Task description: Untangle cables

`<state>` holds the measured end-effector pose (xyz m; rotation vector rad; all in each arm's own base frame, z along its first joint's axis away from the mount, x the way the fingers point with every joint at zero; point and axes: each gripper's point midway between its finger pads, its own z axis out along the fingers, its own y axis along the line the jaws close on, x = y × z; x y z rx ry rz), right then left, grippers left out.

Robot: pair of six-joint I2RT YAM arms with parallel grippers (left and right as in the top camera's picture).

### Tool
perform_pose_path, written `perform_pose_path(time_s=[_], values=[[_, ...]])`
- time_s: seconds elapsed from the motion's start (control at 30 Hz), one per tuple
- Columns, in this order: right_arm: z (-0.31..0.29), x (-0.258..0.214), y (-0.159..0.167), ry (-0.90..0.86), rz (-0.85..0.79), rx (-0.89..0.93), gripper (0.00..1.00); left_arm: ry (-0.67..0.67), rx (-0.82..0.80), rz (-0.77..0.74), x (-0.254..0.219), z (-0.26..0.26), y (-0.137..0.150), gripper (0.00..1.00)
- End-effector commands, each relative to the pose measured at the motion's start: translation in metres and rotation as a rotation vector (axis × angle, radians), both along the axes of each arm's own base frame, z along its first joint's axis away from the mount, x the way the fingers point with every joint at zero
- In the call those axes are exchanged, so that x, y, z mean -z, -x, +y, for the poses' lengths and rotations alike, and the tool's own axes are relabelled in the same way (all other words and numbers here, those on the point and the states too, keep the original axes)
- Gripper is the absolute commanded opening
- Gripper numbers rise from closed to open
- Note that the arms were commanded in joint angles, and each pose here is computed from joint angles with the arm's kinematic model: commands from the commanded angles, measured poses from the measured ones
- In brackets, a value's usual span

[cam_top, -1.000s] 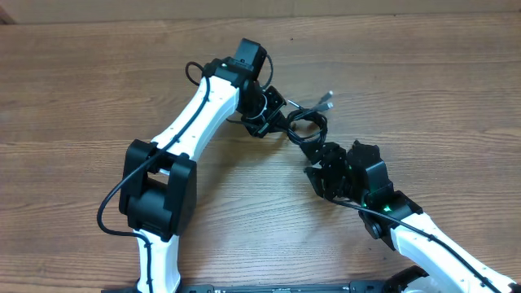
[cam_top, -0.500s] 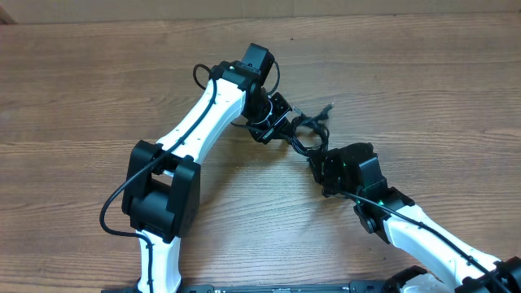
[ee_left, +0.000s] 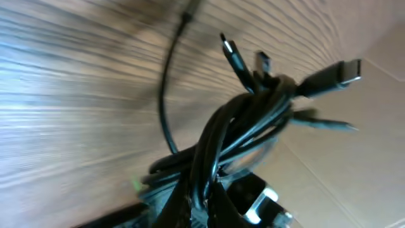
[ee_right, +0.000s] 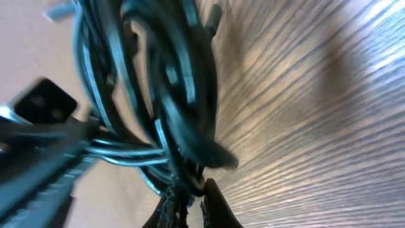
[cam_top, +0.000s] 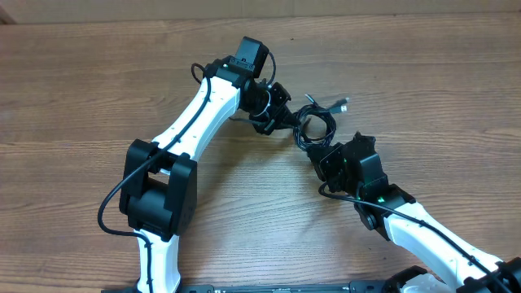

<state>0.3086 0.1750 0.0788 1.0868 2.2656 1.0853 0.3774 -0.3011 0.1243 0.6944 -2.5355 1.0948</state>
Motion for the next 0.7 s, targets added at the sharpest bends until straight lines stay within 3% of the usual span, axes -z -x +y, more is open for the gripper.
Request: perform_pose_path(time_s=[0.0, 0.2, 0.33, 0.37, 0.43, 0.53, 0.67], values=[[-0.003, 0.025, 0.021, 0.103, 0.067, -0.080, 0.04, 0.260, 0.064, 0.050, -0.058, -0.027, 0.012, 0.04], [-0.011, 0.033, 0.026, 0.138, 0.104, -0.061, 0.04, 0.358, 0.080, 0.131, -0.075, -0.026, 0.019, 0.04], [-0.002, 0.027, 0.030, 0.092, 0.103, -0.106, 0.09, 0.264, 0.021, 0.100, -0.059, -0.017, 0.007, 0.04], [0.002, 0.024, 0.032, 0.072, 0.104, -0.125, 0.13, 0.224, 0.001, 0.080, -0.052, -0.014, 0.003, 0.04], [0.009, 0.016, 0.036, 0.034, 0.095, -0.158, 0.36, 0.102, -0.030, -0.022, -0.033, -0.003, -0.012, 0.04], [0.015, 0.001, 0.038, -0.016, 0.072, -0.179, 0.58, -0.013, -0.031, -0.133, -0.018, 0.010, -0.025, 0.04], [0.015, -0.009, 0.035, -0.128, 0.127, -0.063, 0.64, -0.036, -0.028, -0.157, -0.015, 0.013, -0.027, 0.04]])
